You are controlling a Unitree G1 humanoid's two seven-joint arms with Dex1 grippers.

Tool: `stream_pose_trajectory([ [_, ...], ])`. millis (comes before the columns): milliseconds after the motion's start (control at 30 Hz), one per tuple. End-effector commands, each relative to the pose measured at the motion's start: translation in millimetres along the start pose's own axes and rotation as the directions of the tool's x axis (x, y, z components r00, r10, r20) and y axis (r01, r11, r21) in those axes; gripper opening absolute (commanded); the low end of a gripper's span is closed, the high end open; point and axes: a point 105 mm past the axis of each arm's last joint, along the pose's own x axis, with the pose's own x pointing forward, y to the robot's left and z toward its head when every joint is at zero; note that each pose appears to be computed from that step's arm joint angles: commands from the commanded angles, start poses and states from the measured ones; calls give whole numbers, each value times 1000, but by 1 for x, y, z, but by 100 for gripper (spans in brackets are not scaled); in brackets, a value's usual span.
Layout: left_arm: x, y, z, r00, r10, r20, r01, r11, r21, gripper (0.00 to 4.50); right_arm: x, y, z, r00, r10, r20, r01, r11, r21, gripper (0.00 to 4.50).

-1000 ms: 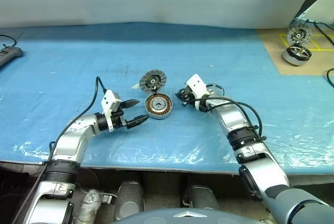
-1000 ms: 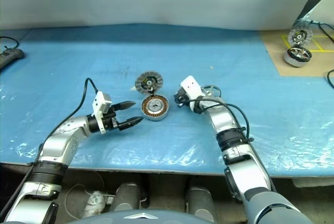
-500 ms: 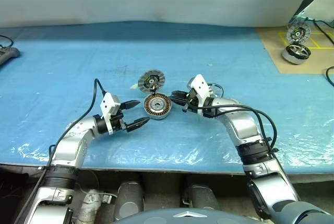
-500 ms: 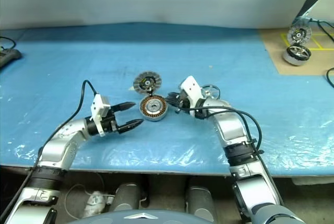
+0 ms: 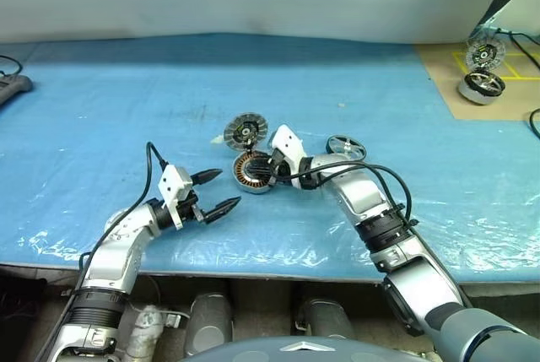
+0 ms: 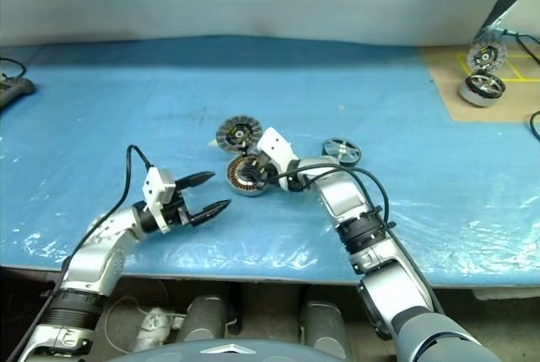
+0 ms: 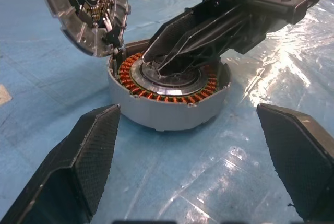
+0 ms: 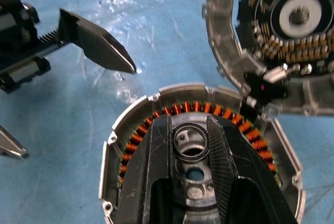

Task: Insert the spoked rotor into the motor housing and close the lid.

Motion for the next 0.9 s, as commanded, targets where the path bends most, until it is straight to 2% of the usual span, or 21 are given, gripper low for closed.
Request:
stream_pose_trajectory([
  [33, 8, -2, 22, 999, -9, 36, 8, 999, 52, 450, -2, -5, 7, 1000, -5, 22, 6, 1000, -23, 56],
  [333, 25, -6, 30, 1000, -1, 29, -1, 999, 45, 450, -6, 3, 5, 999, 44, 6, -44, 998, -49, 56],
  [500, 27, -7, 30, 1000, -2, 26, 1, 999, 38, 450, -4, -3, -4, 1000, 5, -18, -5, 999, -39, 56],
  [633, 23, -9, 39, 1000, 0, 30, -1, 999, 40, 450, -4, -10, -3, 999, -32, -6, 32, 999, -19, 56],
  [767, 13, -7, 46, 999, 24, 23, -25, 999, 41, 450, -3, 0, -4, 1000, 17, -17, -18, 999, -31, 56],
  [900, 6, 8, 47, 996, 88, 10, -88, 996, 29, 450, 0, 6, -9, 998, 45, -41, -47, 998, -49, 56],
])
